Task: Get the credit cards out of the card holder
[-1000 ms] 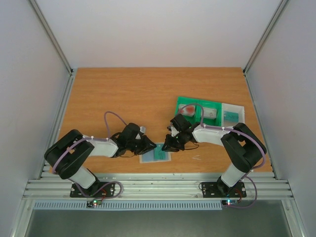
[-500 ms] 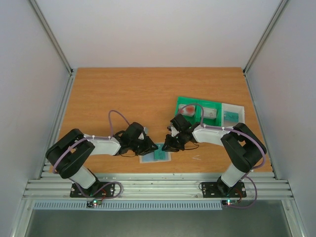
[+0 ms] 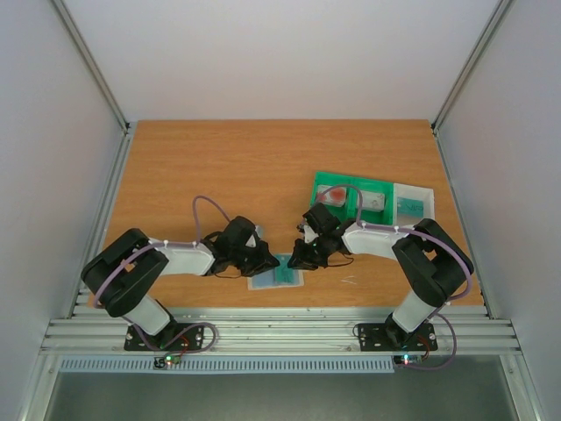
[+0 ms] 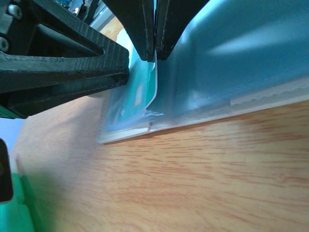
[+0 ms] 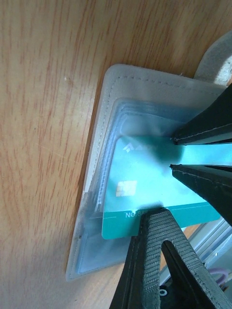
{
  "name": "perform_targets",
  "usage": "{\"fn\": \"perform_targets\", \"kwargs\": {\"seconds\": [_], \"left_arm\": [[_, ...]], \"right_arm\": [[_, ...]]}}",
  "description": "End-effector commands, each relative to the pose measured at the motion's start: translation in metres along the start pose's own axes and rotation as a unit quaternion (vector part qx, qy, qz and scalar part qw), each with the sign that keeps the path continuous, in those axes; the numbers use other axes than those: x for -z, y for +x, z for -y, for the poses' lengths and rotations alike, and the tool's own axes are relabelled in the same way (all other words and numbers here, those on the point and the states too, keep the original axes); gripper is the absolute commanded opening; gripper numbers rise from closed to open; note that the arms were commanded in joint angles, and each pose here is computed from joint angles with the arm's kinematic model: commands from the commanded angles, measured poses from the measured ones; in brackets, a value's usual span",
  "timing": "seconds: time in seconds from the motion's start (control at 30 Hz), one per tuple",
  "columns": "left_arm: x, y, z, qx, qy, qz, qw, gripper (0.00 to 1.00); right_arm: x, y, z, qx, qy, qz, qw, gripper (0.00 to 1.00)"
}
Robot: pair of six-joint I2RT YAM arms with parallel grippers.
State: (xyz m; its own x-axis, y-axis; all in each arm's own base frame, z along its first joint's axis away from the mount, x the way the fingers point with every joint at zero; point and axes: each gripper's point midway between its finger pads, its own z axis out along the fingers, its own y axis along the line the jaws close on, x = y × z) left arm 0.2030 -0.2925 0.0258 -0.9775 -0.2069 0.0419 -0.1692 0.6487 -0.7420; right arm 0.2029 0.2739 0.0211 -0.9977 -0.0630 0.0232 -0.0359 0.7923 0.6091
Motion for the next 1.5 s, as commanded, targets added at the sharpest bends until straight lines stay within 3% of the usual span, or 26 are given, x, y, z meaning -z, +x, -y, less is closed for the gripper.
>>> {"fn": "perform_targets", "kwargs": {"seconds": [0.0, 0.77, 1.13, 1.33, 1.47], "left_arm": [[0.002, 0.001, 0.005, -0.009, 0.010, 0.006, 1.000, 0.01], [0.041, -0.005, -0.008, -0.010, 0.003, 0.074, 0.997, 0.00], [0.089, -0.015, 0.013, -0.040, 0.017, 0.149, 0.988, 0.00], [0.118, -0.015, 0.047, -0.051, 0.079, 0.180, 0.979, 0.00], [0.137, -0.014, 0.064, -0.051, 0.119, 0.200, 0.971, 0.01]], "right_arm": [[-0.009, 0.013, 0.034, -0.024, 0.057, -0.009, 0.998, 0.15], [0.001, 0.008, 0.025, -0.017, 0.050, 0.008, 0.999, 0.15], [0.045, -0.002, -0.049, 0.028, -0.085, 0.057, 0.994, 0.27], [0.077, -0.002, -0.101, 0.035, -0.221, 0.084, 0.971, 0.39], [0.094, 0.002, -0.118, 0.048, -0.259, 0.092, 0.960, 0.40]]}}
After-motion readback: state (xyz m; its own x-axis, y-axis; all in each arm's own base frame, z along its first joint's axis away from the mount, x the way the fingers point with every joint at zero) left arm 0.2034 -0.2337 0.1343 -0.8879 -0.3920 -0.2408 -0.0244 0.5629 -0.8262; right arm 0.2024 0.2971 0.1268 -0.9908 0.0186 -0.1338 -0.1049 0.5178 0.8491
